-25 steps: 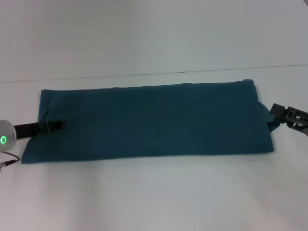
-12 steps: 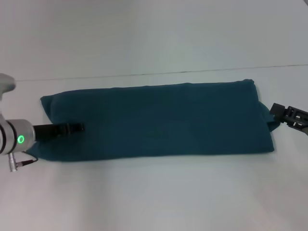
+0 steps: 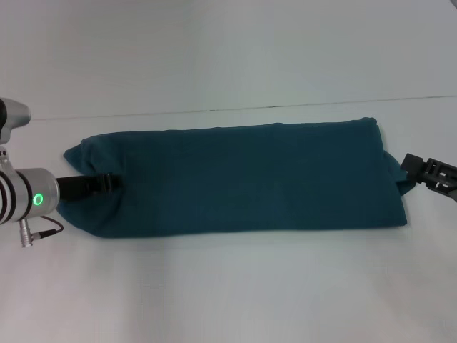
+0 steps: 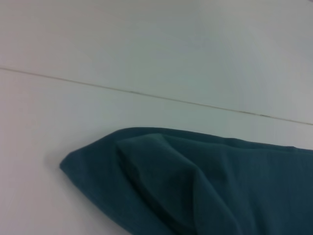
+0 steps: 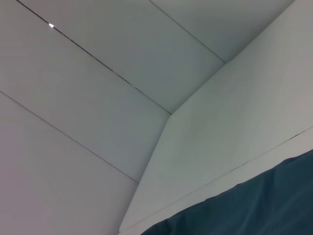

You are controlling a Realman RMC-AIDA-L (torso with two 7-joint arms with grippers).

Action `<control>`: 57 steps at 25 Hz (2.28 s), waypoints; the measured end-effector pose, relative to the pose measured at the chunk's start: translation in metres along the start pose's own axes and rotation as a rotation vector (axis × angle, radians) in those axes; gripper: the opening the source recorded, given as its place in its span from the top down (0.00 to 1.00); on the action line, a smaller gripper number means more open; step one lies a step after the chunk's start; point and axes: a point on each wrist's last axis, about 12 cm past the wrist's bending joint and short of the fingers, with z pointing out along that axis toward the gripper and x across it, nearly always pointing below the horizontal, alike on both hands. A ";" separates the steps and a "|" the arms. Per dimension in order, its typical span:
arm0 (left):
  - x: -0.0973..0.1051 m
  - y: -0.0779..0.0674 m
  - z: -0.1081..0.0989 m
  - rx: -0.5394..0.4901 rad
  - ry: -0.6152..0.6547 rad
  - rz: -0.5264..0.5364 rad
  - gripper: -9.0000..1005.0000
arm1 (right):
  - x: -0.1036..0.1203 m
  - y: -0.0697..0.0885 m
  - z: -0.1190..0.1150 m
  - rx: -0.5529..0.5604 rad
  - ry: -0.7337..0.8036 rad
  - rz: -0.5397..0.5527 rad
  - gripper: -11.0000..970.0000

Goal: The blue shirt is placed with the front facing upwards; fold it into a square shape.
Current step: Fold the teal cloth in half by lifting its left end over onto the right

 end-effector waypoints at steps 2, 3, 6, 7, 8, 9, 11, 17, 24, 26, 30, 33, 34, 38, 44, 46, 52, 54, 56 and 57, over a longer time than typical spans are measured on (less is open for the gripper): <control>-0.001 0.000 0.000 0.000 -0.002 0.001 0.62 | 0.000 0.000 0.000 0.001 -0.001 0.001 0.35; -0.001 0.000 0.000 0.000 -0.002 0.001 0.66 | 0.000 0.000 -0.001 0.001 -0.001 0.000 0.35; -0.002 0.000 -0.001 0.001 -0.007 0.003 0.77 | -0.001 0.000 -0.001 0.002 -0.003 0.000 0.35; -0.003 0.000 -0.002 0.003 -0.009 0.002 0.81 | -0.001 -0.001 -0.001 0.002 -0.003 0.000 0.35; -0.003 0.000 -0.003 0.006 -0.012 -0.001 0.84 | -0.001 -0.001 -0.001 0.003 -0.003 0.000 0.35; -0.004 0.000 -0.004 0.012 -0.017 -0.006 0.85 | -0.001 -0.001 -0.001 0.003 -0.003 0.000 0.35; -0.006 0.002 -0.009 0.028 -0.030 -0.021 0.86 | -0.001 -0.001 -0.001 0.003 -0.003 0.001 0.35; -0.007 0.017 -0.030 0.049 -0.059 -0.063 0.86 | -0.001 -0.001 -0.001 0.004 -0.003 0.005 0.35; -0.004 0.049 -0.048 -0.016 -0.072 -0.119 0.86 | -0.003 0.000 0.001 0.002 -0.003 0.004 0.35; -0.004 0.058 -0.052 -0.046 -0.072 -0.123 0.86 | -0.003 0.000 0.002 0.000 -0.003 0.004 0.35; -0.004 0.073 -0.060 -0.108 -0.072 -0.124 0.86 | -0.003 0.000 0.002 -0.001 -0.001 0.007 0.35; -0.005 0.081 -0.064 -0.144 -0.081 -0.130 0.86 | -0.002 0.000 0.002 0.000 -0.001 0.008 0.35; -0.005 0.083 -0.065 -0.157 -0.085 -0.133 0.86 | -0.002 0.000 0.002 0.001 -0.001 0.009 0.35; -0.006 0.089 -0.070 -0.187 -0.100 -0.141 0.86 | -0.001 0.000 0.001 0.002 -0.001 0.011 0.35; -0.008 0.087 -0.076 -0.167 -0.100 -0.157 0.86 | -0.001 0.000 0.002 0.000 0.003 0.009 0.35; -0.012 0.084 -0.080 -0.152 -0.102 -0.171 0.86 | -0.002 0.000 0.003 -0.001 0.005 0.008 0.35; -0.023 0.068 -0.092 -0.098 -0.102 -0.156 0.86 | -0.002 0.000 0.003 -0.002 0.006 0.007 0.35; -0.028 0.061 -0.096 -0.081 -0.109 -0.146 0.86 | -0.002 0.000 0.003 -0.002 0.006 0.007 0.35; -0.033 0.053 -0.099 -0.063 -0.110 -0.139 0.86 | -0.002 0.000 0.004 -0.003 0.006 0.007 0.35; -0.036 0.048 -0.099 -0.054 -0.105 -0.135 0.85 | -0.002 0.000 0.004 -0.003 0.006 0.007 0.35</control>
